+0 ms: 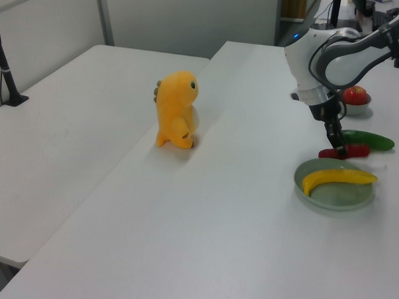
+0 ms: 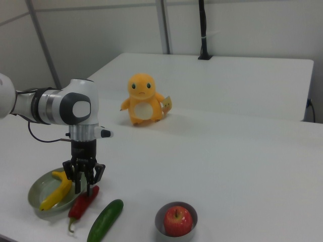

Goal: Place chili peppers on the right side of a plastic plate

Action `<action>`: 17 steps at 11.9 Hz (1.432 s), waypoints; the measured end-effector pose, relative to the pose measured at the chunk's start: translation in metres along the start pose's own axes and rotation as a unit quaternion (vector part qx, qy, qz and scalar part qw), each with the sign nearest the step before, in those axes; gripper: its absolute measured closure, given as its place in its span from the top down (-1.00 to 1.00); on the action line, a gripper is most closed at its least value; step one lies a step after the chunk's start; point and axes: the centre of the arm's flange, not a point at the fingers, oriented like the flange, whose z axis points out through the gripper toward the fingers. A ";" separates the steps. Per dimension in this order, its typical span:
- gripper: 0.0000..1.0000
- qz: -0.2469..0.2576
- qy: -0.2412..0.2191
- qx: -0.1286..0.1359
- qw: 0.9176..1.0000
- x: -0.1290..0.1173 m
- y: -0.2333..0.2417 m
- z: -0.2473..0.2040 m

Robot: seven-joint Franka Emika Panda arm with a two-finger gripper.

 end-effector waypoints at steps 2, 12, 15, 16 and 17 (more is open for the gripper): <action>0.23 0.001 0.002 0.001 1.000 -0.001 0.000 -0.002; 1.00 0.047 0.150 0.010 0.988 -0.074 0.006 -0.202; 1.00 0.102 0.194 0.029 0.975 -0.101 0.024 -0.248; 1.00 0.107 0.200 0.030 0.973 -0.104 0.023 -0.254; 1.00 0.112 0.203 0.031 0.972 -0.105 0.023 -0.257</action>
